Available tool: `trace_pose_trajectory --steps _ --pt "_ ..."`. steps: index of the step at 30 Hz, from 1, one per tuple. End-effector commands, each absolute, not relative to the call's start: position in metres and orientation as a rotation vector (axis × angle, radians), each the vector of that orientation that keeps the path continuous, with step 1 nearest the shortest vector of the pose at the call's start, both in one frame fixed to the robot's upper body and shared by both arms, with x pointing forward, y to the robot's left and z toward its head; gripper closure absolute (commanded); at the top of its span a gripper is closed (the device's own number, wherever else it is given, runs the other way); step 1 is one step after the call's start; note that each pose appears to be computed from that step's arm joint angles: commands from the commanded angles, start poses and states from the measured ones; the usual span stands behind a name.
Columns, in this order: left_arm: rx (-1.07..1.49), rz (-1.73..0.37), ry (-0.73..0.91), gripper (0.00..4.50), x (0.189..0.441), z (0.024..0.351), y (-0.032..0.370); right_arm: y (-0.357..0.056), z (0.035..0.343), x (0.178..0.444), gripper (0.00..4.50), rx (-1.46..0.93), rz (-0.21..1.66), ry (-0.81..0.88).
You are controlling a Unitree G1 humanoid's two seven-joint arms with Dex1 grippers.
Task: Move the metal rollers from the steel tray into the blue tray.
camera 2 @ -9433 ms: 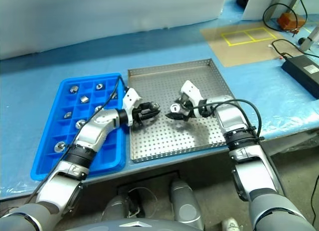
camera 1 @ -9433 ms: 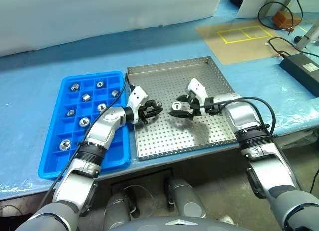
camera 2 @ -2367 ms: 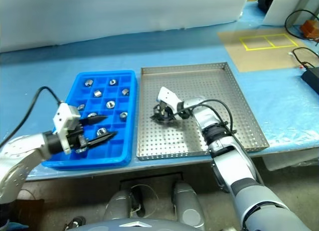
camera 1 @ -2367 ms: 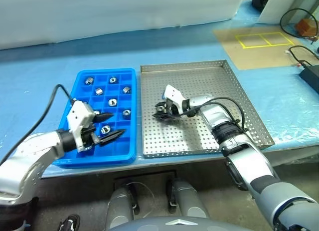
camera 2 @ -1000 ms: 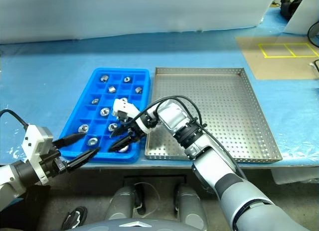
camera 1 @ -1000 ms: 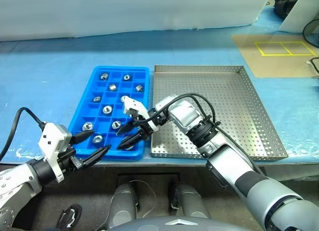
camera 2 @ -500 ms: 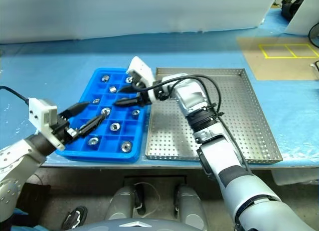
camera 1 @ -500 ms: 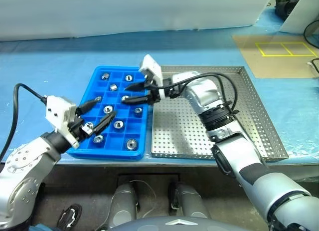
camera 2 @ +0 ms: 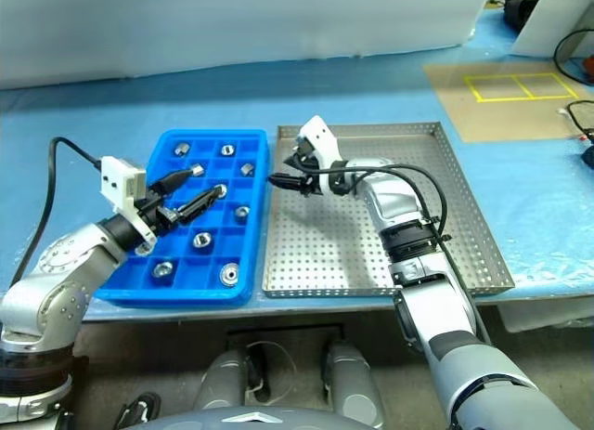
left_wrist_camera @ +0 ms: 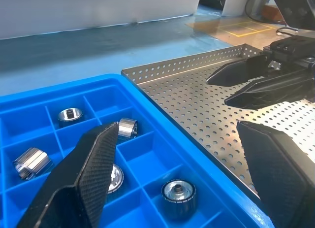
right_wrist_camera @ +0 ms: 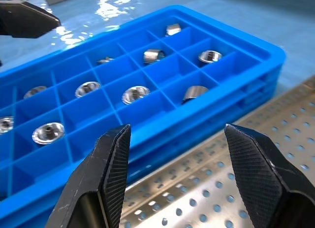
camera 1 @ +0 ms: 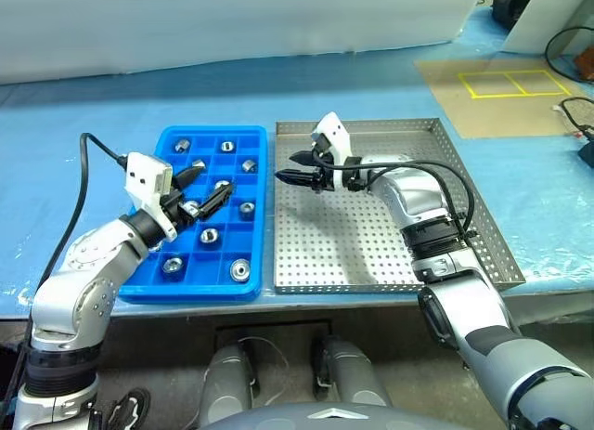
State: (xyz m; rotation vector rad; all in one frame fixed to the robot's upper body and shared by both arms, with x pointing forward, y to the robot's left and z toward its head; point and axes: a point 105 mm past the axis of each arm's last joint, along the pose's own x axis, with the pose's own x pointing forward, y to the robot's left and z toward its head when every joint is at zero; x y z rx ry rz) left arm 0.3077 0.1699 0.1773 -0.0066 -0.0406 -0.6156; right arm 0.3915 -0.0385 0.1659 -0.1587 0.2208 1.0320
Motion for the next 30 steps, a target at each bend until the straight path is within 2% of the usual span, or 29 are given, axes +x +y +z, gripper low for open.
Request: trace_pose_trajectory --steps 1,11,22,30 --pt "0.013 -0.629 -0.101 0.45 0.311 0.189 0.166 -0.051 0.168 0.403 1.39 -0.176 0.934 0.198" --pt "0.012 -0.595 -0.12 0.45 0.315 0.189 0.168 -0.051 0.169 0.417 1.39 -0.176 0.868 0.194" --pt "-0.013 -0.54 -0.147 0.45 0.316 0.191 0.17 -0.035 0.161 0.404 1.39 -0.151 0.944 0.207" --pt "-0.033 -0.527 -0.157 0.45 0.311 0.186 0.165 -0.034 0.171 0.41 1.39 -0.16 0.944 0.187"
